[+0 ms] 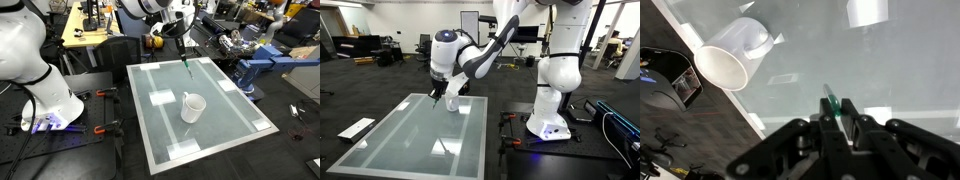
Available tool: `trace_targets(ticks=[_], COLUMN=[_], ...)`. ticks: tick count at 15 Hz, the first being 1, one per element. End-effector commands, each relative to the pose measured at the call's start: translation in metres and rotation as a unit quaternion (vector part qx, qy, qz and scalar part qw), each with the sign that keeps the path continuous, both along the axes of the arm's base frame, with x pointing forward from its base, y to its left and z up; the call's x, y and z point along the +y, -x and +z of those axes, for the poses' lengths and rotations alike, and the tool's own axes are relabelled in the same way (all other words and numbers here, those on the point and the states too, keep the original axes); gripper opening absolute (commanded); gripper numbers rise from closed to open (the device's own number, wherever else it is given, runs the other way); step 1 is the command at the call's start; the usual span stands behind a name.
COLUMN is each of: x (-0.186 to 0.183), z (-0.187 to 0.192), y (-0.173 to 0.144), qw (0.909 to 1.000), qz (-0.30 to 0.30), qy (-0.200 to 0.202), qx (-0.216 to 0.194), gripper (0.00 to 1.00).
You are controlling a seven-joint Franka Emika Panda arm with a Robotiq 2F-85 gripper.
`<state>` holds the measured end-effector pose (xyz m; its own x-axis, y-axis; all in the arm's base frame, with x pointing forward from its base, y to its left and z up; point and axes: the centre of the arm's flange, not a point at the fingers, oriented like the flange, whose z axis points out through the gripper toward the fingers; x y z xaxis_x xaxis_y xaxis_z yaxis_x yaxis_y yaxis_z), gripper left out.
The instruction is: Take the pen out of the mug and put it on the table
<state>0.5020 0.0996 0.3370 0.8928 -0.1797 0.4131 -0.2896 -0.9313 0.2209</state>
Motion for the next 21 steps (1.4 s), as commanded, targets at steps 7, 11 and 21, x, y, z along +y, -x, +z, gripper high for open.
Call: trace_targets(ticks=[7,11,21], x=[0.053,0.065,0.075], z=[-0.069,-0.093,-0.116], y=[-0.024,-0.029,-0.043], qw=[0.9980,0.9976,0.9967], qz=[-0.041,-0.053,-0.072], qy=[0.021,0.023,0.026], qx=[-0.043,-0.038,-0.027], gripper=[0.04,0.04,0.64])
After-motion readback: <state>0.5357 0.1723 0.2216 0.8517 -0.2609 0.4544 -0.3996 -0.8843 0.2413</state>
